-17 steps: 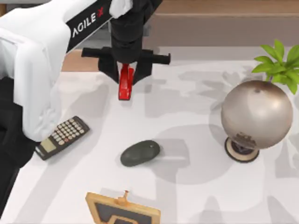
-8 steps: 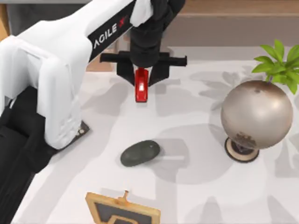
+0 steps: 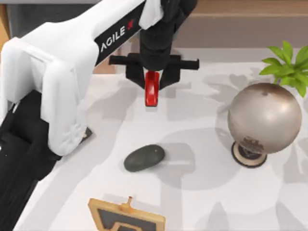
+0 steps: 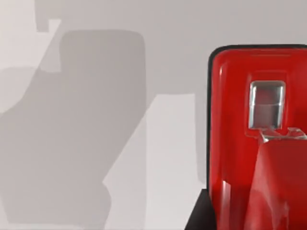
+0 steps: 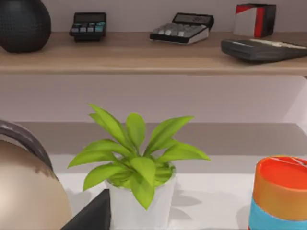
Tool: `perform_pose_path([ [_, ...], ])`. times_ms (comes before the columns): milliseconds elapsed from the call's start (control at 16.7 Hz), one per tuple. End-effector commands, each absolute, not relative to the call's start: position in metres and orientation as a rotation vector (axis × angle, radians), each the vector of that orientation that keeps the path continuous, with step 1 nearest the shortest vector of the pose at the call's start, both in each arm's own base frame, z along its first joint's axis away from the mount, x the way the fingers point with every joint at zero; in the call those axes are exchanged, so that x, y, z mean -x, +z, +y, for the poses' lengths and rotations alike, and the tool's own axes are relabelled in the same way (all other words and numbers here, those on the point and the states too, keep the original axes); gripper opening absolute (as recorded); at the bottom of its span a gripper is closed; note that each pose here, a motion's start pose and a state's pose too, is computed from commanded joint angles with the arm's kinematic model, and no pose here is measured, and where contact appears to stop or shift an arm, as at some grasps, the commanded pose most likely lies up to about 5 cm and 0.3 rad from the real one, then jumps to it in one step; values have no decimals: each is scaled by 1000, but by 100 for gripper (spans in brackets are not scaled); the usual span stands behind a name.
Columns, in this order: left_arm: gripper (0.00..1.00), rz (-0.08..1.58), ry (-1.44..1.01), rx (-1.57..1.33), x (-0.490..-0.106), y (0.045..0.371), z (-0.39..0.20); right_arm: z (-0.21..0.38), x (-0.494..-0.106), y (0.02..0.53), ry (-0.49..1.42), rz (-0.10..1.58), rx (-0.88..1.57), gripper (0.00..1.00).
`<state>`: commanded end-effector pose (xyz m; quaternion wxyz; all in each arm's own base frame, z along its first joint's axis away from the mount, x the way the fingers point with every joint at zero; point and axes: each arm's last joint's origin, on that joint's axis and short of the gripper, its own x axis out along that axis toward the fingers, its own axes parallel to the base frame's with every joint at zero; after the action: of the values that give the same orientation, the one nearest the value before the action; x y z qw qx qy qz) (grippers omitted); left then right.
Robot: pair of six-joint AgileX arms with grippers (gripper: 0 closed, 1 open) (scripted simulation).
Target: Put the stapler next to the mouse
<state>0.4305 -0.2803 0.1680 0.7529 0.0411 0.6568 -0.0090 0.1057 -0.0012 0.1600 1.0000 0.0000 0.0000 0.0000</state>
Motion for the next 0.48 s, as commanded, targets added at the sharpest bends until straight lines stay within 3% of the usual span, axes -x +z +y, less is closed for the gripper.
perform_pose_path([
  [480,0,1398,-73,-99,-423,169,-297,-1,-106,160,0,0,0,100],
])
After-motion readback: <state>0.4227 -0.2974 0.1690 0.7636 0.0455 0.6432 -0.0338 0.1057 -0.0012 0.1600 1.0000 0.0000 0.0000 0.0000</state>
